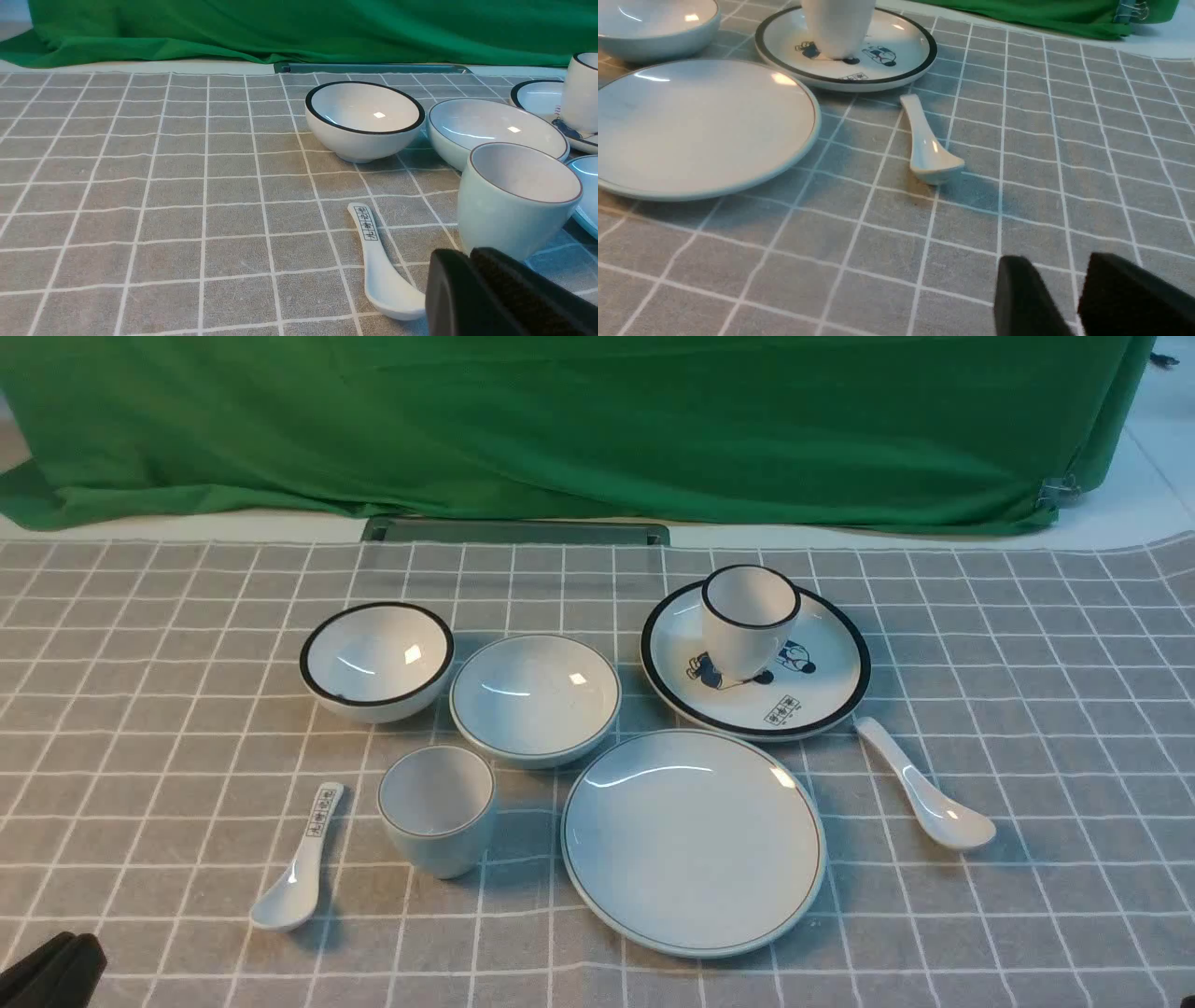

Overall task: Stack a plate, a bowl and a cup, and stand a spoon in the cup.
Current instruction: Use the left arm to grab a blue rice bowl

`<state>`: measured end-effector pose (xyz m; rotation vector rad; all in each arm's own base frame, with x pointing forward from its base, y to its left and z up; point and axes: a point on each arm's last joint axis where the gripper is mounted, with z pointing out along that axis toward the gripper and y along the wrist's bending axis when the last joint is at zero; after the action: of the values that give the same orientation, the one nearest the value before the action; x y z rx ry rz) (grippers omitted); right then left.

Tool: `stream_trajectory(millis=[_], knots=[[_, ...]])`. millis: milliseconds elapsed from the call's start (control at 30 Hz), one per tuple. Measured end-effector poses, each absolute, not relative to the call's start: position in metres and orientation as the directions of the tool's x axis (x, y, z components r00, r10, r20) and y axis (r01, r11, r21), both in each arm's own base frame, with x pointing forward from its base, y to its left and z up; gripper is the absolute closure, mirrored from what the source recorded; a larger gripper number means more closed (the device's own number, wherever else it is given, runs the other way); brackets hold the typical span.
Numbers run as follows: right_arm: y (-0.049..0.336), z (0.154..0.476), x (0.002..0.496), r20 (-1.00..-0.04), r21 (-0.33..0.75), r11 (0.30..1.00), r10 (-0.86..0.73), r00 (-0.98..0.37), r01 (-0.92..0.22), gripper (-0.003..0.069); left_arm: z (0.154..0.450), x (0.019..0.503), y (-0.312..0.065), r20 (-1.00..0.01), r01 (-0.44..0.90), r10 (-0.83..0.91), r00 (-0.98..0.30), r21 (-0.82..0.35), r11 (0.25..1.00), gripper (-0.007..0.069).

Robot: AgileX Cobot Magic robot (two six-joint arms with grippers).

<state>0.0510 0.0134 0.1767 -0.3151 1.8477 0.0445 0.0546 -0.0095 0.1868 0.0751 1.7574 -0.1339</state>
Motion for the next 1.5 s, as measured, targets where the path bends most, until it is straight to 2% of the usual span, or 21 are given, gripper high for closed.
stream_trajectory(millis=[767, 833, 933, 1000, 1167, 1233, 1300, 1367, 1400, 1467, 1500], knots=[[0.013, 0.177, 0.051, -0.945, -0.13, 0.963, -0.193, -0.263, -0.238, 0.0417, 0.187, 0.055, -0.009, -0.982, 0.124, -0.026, -0.186, -0.049, 0.991, 0.0608], [0.013, 0.177, 0.051, -0.945, -0.13, 0.963, -0.193, -0.263, -0.238, 0.0417, 0.189, 0.055, -0.01, -0.984, 0.121, -0.062, -0.169, -0.083, 0.989, 0.0608], [0.013, 0.177, 0.051, -0.945, -0.13, 0.963, -0.193, -0.263, -0.238, 0.0417, 0.199, 0.056, -0.01, -0.942, 0.11, -0.322, -0.099, -0.332, 0.937, 0.0608], [0.013, 0.177, 0.051, -0.945, -0.13, 0.963, -0.193, -0.263, -0.238, 0.0417, 0.206, 0.056, -0.008, -0.862, 0.108, -0.505, -0.037, -0.506, 0.856, 0.0608], [0.013, 0.177, 0.051, -0.945, -0.13, 0.963, -0.193, -0.263, -0.238, 0.0417, 0.213, 0.056, -0.003, -0.736, 0.11, -0.676, 0.032, -0.67, 0.734, 0.0608], [0.013, 0.177, 0.051, -0.945, -0.13, 0.963, -0.193, -0.263, -0.238, 0.0417, 0.217, 0.055, -0.006, -0.724, 0.122, -0.689, -0.009, -0.685, 0.718, 0.0608], [0.013, 0.177, 0.051, -0.945, -0.13, 0.963, -0.193, -0.263, -0.238, 0.0417, 0.24, 0.053, -0.015, -0.773, 0.161, -0.623, -0.119, -0.634, 0.756, 0.0608], [0.013, 0.177, 0.051, -0.945, -0.13, 0.963, -0.193, -0.263, -0.238, 0.0417, 0.268, 0.054, -0.025, -0.838, 0.209, -0.488, -0.243, -0.537, 0.817, 0.0608], [0.013, 0.177, 0.051, -0.945, -0.13, 0.963, -0.193, -0.263, -0.238, 0.0417, 0.271, 0.053, -0.026, -0.844, 0.22, -0.476, -0.247, -0.527, 0.821, 0.0608], [0.013, 0.177, 0.051, -0.945, -0.13, 0.963, -0.193, -0.263, -0.238, 0.0417, 0.294, 0.06, -0.035, -0.865, 0.268, -0.331, -0.377, -0.444, 0.855, 0.0608], [0.013, 0.177, 0.051, -0.945, -0.13, 0.963, -0.193, -0.263, -0.238, 0.0417, 0.31, 0.073, -0.041, -0.852, 0.316, -0.184, -0.489, -0.37, 0.873, 0.0608]])
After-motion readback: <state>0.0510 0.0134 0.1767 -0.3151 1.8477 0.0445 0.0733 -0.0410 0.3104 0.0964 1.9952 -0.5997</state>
